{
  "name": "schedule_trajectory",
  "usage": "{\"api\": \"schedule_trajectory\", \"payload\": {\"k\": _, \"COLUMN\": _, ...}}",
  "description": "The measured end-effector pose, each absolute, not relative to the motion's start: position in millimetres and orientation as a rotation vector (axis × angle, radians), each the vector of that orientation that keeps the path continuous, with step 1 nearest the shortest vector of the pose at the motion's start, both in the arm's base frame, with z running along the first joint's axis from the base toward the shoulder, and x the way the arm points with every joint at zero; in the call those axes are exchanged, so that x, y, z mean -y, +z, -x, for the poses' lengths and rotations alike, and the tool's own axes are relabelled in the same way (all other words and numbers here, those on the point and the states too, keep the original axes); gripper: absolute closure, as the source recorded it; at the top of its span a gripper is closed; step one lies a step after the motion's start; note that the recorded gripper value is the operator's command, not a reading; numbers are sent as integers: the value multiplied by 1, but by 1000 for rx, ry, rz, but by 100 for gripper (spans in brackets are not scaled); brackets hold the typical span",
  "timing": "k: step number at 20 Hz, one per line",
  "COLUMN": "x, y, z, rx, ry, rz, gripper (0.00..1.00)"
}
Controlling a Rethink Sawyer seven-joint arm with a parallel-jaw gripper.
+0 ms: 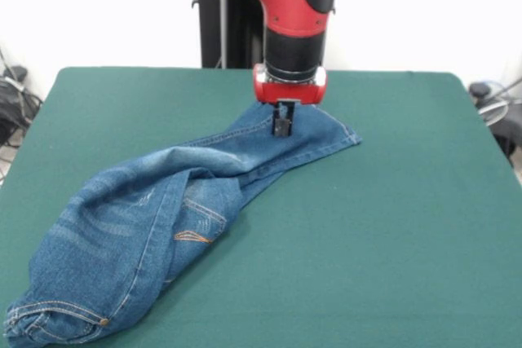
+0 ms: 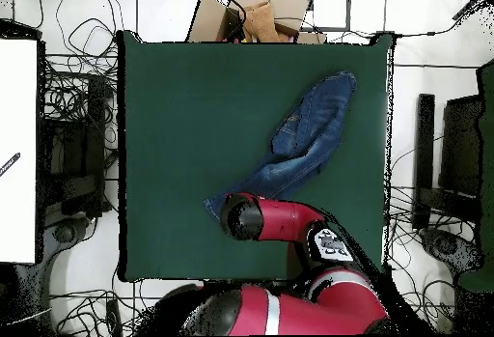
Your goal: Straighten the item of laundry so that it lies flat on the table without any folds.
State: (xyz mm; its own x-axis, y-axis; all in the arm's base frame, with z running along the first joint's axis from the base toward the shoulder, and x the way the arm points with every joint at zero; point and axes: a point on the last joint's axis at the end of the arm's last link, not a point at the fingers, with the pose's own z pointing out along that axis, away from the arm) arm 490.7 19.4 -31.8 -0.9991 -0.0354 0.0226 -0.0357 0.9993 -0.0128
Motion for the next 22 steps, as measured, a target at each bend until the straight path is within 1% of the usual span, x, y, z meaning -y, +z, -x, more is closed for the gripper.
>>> {"api": "schedule_trajectory", "payload": {"k": 9, "x": -20, "y": -52, "z": -478, "rx": 3101, "ry": -1, "rz": -40, "gripper": 100}}
{"api": "schedule_trajectory", "payload": {"k": 22, "x": -22, "y": -52, "z": -476, "rx": 3120, "ry": 23, "rz": -61, "gripper": 100}}
